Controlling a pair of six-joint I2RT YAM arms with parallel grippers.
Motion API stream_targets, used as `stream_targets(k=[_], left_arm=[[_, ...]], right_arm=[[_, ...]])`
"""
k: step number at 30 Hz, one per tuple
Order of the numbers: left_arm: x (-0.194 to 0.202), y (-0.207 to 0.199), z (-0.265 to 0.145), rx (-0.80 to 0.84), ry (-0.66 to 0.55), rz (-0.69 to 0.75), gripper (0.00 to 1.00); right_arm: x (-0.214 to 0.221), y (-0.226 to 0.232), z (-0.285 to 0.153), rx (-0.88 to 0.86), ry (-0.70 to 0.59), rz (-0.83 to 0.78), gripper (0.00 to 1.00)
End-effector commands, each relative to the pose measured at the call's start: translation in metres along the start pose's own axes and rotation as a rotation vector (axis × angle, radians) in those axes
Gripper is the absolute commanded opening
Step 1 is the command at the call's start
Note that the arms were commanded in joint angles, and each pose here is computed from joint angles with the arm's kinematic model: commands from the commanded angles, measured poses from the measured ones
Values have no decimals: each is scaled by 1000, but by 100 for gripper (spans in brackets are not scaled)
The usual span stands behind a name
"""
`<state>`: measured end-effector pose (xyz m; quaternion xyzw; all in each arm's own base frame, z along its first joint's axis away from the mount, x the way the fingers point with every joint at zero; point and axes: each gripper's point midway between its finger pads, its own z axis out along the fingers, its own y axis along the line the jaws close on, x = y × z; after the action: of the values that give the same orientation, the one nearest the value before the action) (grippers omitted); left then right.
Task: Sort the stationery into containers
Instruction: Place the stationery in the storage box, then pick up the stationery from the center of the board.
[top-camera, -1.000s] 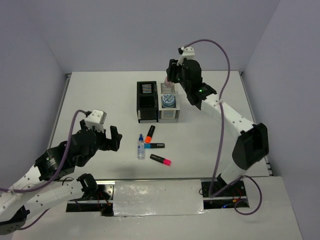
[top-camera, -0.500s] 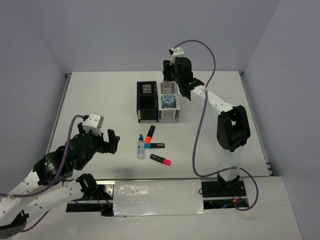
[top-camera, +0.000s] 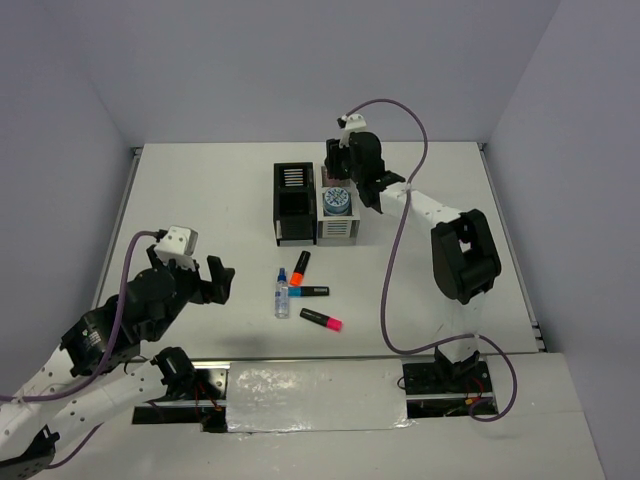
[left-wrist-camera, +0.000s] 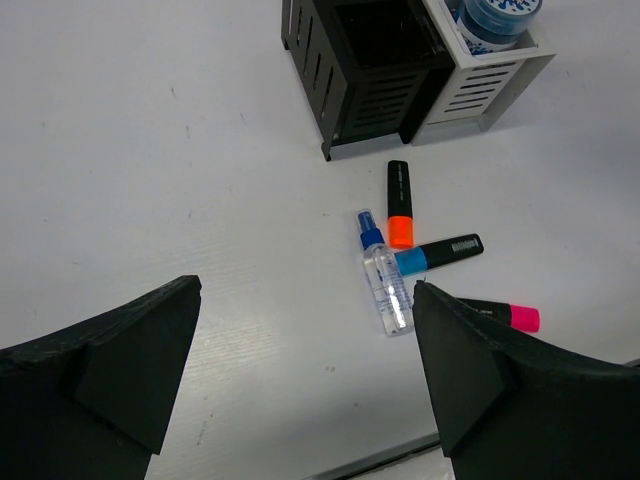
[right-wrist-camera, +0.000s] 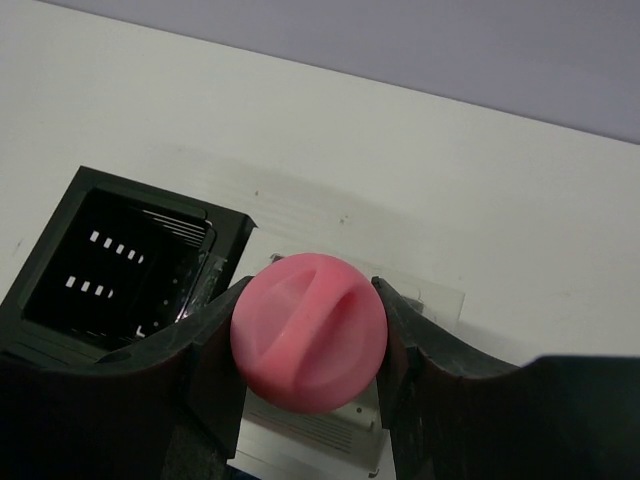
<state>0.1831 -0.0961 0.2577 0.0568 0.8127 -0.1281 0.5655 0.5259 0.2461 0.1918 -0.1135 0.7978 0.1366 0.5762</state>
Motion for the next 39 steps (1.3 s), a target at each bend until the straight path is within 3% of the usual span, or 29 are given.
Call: stream_targets(k=[1, 2, 4, 5, 11, 16, 19, 21, 23, 27, 31, 33, 39], left_arm=[[-11, -3, -1, 20, -46, -1, 99], [-11, -2, -1, 20, -48, -2, 99], [-12, -3, -1, 24, -48, -1, 99], [-11, -3, -1, 25, -46, 1, 99], [-12, -2, -1, 20, -51, 0, 99], [-12, 1, -1, 2, -54, -4, 99], [-10, 1, 1, -10, -44, 1, 99], [-5, -5, 6, 7, -15, 19, 99], [2, -16, 17, 13, 62, 45, 99], [39, -32, 40, -125, 328, -104, 99], [87, -76, 82, -40, 437, -199, 99], [107, -79, 95, -71, 494, -201, 99], [139, -80, 120, -92, 506, -181, 98]], right_arm=[[-66, 8, -20, -26, -167, 10, 48], [-68, 9, -21, -30, -167, 14, 75], [-75, 9, -25, -28, -171, 24, 87], [-82, 10, -30, -30, -183, 26, 99], [-111, 7, -50, 0, -210, 56, 100], [-144, 19, -113, -3, -222, 205, 100], [-123, 42, -152, -9, -111, 295, 100], [-80, 67, -169, -34, 7, 329, 100], [-49, 79, -191, -47, 54, 344, 100], [-7, 109, -231, -127, 136, 338, 100], [15, 106, -271, -186, 168, 344, 100], [25, 99, -282, -178, 186, 332, 100], [41, 83, -303, -183, 159, 324, 100]])
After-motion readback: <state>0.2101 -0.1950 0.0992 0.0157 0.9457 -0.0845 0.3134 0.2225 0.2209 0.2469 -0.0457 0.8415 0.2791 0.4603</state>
